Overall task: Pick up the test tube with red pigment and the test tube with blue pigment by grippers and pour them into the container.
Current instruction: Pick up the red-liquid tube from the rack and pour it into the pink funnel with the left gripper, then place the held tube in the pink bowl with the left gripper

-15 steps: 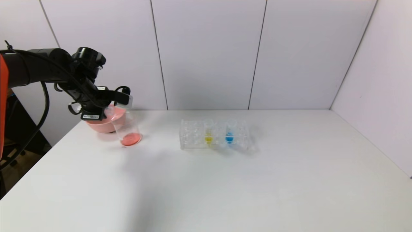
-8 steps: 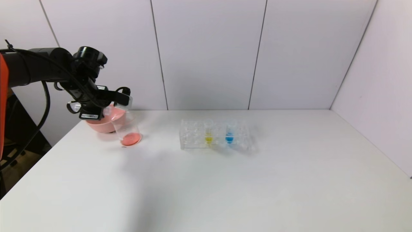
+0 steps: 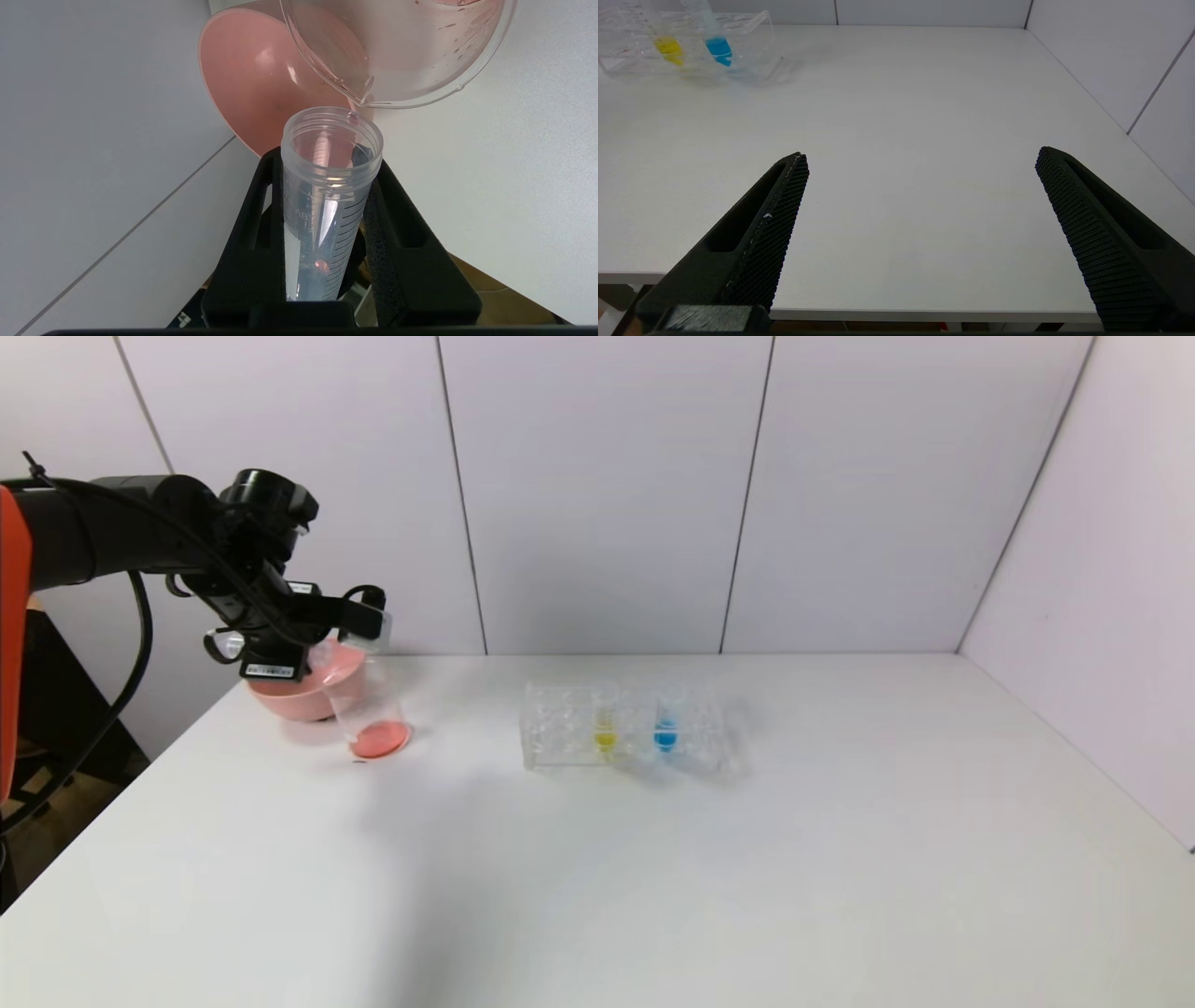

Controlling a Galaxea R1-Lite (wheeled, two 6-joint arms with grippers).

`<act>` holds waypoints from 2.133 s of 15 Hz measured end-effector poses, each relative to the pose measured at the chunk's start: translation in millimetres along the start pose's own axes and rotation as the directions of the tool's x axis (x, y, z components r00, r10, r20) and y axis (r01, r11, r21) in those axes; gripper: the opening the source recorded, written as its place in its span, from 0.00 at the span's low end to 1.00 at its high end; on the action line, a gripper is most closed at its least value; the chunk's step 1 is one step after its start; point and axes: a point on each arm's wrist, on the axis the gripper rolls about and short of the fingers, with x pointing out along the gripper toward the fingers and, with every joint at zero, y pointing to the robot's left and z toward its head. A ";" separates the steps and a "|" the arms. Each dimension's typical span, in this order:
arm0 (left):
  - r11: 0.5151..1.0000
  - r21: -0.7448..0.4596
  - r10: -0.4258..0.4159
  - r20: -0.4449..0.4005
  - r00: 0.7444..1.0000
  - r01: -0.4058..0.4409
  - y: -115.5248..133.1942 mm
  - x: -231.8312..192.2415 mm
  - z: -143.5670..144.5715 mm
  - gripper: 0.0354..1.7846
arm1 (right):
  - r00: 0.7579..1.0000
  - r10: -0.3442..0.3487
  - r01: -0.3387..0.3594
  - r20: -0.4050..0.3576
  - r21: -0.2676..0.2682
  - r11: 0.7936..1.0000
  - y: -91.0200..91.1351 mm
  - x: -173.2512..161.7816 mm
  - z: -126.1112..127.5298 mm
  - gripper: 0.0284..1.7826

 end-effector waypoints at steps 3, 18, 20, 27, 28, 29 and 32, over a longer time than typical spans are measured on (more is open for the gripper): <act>0.998 -0.056 0.028 0.011 1.000 -0.027 3.0 -1.9 0.0 0.27 | 1.000 0.000 0.000 0.000 0.000 1.000 0.0 0.0 0.0 1.00; 0.323 -0.941 0.474 0.066 0.878 -0.104 49.8 -43.9 -36.0 0.27 | 1.000 0.000 0.000 0.000 0.000 1.000 0.0 0.0 0.0 1.00; 0.183 -0.979 0.556 0.032 0.831 -0.085 57.5 -50.4 -49.2 0.27 | 1.000 0.000 0.000 0.000 0.000 1.000 0.0 0.0 0.0 1.00; -0.024 -1.000 0.638 -0.004 0.770 0.015 63.5 -46.5 -57.8 0.27 | 1.000 0.000 0.000 0.000 0.000 1.000 0.0 0.0 0.0 1.00; -0.030 -0.999 0.641 -0.005 0.768 0.019 62.6 -41.1 -57.5 0.27 | 1.000 0.000 0.000 0.000 0.000 1.000 0.0 0.0 0.0 1.00; -0.038 -0.999 0.636 -0.007 0.771 0.022 60.6 -34.2 -57.6 0.27 | 1.000 0.000 0.000 0.000 0.000 1.000 0.0 0.0 0.0 1.00; -0.061 -0.998 0.610 -0.014 0.792 0.030 50.5 -6.4 -58.9 0.27 | 1.000 0.000 0.000 0.000 0.000 1.000 0.0 0.0 0.0 1.00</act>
